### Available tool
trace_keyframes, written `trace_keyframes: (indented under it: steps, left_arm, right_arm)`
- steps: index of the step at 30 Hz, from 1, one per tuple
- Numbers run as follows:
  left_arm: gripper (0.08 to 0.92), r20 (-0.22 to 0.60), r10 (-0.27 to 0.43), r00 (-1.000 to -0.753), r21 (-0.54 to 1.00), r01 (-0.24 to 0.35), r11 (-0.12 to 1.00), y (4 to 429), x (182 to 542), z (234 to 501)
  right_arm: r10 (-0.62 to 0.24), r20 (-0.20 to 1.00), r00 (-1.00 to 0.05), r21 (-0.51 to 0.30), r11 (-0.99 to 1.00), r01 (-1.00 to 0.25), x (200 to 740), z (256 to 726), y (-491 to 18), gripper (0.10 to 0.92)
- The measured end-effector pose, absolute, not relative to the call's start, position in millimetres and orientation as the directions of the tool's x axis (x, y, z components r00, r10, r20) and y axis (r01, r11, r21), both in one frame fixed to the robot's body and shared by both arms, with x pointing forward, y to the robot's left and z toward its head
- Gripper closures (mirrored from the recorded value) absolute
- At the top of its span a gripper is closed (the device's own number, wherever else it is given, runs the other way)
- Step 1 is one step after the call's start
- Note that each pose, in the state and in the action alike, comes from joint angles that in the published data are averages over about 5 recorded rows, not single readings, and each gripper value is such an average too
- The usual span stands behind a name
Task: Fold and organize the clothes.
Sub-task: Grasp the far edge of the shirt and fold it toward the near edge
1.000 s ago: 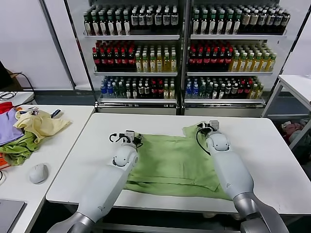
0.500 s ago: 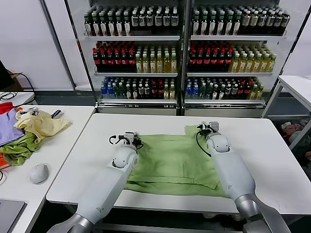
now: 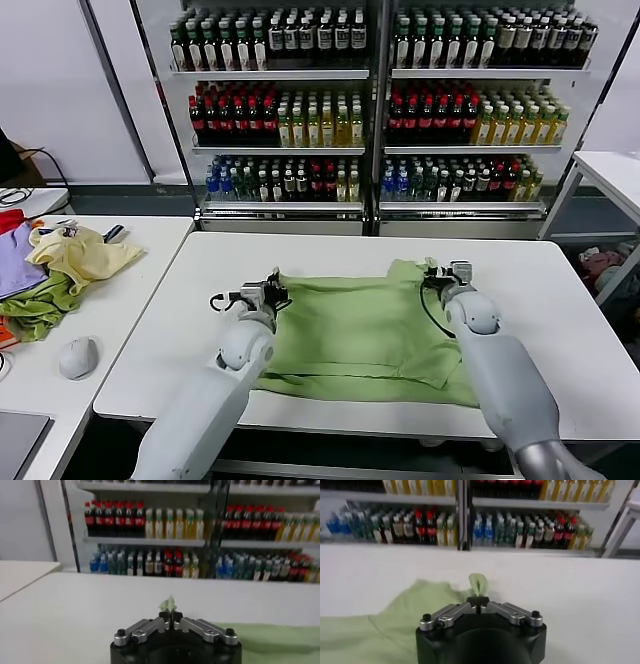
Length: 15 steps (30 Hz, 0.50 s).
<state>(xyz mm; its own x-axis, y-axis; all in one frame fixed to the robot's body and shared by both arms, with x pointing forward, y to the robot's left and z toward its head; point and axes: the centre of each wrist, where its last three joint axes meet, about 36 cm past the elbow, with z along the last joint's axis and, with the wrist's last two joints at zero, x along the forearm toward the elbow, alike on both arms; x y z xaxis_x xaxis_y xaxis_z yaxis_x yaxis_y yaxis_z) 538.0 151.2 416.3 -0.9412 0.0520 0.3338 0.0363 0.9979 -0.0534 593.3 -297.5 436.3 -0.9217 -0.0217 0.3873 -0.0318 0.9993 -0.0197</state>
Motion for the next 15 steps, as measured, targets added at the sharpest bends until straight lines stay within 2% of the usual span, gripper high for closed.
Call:
trace_keyframes:
  steps: [6, 15]
  left_arm:
    - [0.912, 0.299, 0.071, -0.952, -0.099, 0.043, 0.994, 163.2, 507.5, 426.6]
    - [0.912, 0.301, 0.099, -0.948, -0.114, 0.067, 0.991, 177.5, 463.2, 432.4]
  right_arm:
    - [-0.030, 0.320, -0.947, -0.026, 0.999, -0.041, 546.2, 451.8, -305.1, 0.911]
    - [-0.027, 0.278, -0.960, -0.020, 0.999, -0.034, 464.1, 457.8, -303.8, 0.911]
